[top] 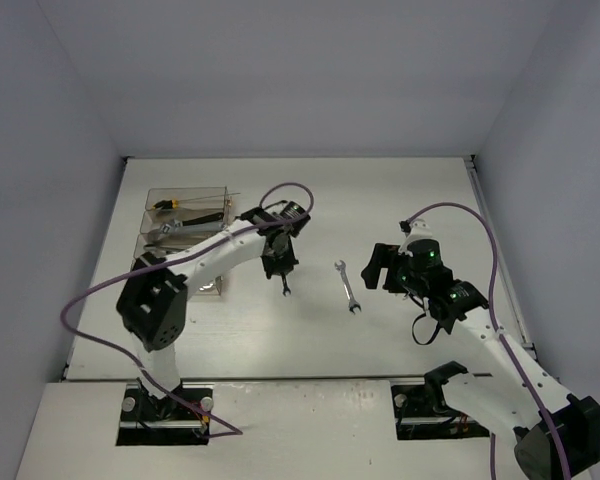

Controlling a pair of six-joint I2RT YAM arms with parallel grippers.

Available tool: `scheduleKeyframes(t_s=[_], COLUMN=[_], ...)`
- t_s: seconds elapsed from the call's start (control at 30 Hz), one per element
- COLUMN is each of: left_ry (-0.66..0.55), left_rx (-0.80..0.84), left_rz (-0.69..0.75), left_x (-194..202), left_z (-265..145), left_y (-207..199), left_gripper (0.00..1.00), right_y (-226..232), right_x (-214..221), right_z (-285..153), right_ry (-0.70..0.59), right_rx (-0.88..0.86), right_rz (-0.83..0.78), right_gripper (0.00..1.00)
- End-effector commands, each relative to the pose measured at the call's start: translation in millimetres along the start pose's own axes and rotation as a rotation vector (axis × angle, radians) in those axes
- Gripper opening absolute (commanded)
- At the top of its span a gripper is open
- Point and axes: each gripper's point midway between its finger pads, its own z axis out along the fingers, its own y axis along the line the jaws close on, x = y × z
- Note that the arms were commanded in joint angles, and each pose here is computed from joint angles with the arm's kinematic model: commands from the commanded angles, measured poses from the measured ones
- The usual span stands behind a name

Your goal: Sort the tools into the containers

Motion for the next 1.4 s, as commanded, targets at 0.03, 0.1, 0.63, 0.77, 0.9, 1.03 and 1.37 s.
scheduleKeyframes(t_s=[0.03, 0.1, 0.63, 0.77, 0.9, 1.03, 1.37], left_ry=[-0.183, -0.224, -0.271, -0.218, -0.233, -0.221, -0.213], left_rx=[0.047, 0.051, -0.149, -0.166, -0.187, -0.195, -0.152], left_rz=[-0.274, -0.363, -0.844, -0.948, -1.006, -1.044, -1.036], left_x=[-53, -63, -93, -84, -81, -78, -79], left_z=[-59, -72, -45, -25, -17, -13, -11], left_y=[41, 61, 217, 230, 242, 247, 248], left_gripper=[0.0, 0.0, 0.0, 0.0, 0.0, 0.02, 0.31], right_y=[7, 10, 15, 13, 12, 8, -6], right_x=[-17, -21, -26, -24, -19, -12, 7], right_z=[2, 2, 7, 8, 10, 16, 44], right_ry=[-0.03, -0.034, -0.017, -0.009, 0.002, 0.043, 0.164], right_rx=[-0.02, -0.026, -0.034, -0.03, -0.028, -0.017, 0.058], right_rz=[0.008, 0.01, 0.013, 0.004, 0.001, -0.013, -0.047], right_gripper=[0.76, 0.76, 0.77, 0.77, 0.77, 0.77, 0.77])
